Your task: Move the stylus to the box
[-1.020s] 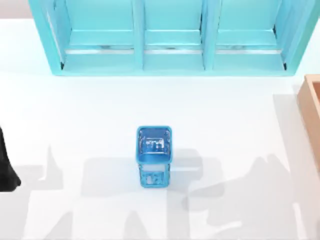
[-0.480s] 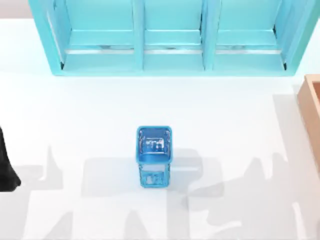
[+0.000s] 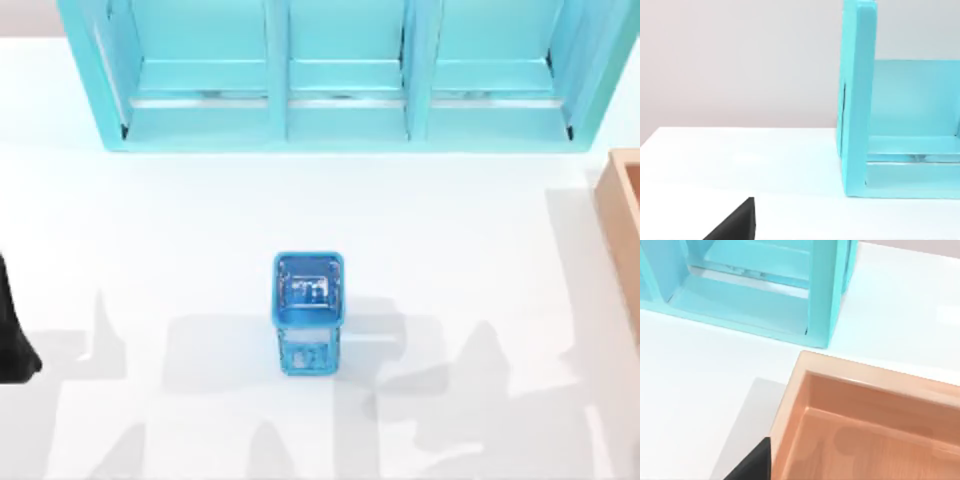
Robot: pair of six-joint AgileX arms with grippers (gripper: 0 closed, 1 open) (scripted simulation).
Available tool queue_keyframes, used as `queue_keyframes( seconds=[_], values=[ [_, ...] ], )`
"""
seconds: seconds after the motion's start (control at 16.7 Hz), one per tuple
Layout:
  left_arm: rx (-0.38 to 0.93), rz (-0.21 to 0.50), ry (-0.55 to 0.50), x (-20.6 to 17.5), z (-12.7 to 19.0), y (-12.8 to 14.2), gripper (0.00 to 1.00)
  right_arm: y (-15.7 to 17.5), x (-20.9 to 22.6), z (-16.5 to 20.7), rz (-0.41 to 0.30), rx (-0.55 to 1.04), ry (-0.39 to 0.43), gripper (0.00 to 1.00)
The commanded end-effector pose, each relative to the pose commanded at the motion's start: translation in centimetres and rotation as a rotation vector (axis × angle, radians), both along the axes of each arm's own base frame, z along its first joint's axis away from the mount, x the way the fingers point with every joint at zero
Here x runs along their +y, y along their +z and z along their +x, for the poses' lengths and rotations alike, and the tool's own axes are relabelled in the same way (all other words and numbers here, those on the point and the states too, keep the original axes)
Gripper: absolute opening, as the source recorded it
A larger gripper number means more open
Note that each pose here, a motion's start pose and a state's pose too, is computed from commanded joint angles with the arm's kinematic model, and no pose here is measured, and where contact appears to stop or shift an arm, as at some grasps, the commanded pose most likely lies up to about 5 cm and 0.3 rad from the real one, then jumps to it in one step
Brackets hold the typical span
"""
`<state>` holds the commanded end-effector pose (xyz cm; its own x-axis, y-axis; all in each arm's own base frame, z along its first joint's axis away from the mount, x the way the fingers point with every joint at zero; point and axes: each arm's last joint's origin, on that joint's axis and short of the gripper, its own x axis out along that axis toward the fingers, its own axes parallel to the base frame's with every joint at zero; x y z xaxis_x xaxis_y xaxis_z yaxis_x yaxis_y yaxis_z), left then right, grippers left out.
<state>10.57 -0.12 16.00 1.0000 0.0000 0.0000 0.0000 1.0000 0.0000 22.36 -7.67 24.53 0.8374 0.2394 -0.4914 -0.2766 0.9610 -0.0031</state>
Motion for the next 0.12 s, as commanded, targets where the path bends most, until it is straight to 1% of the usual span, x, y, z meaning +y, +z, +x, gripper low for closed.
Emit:
queue_keyframes(
  seconds=[0.12],
  values=[
    [0.0, 0.0, 0.0, 0.0, 0.0, 0.0, 1.0, 0.0, 0.0, 0.0, 0.0, 0.0, 0.0, 1.0]
  ],
)
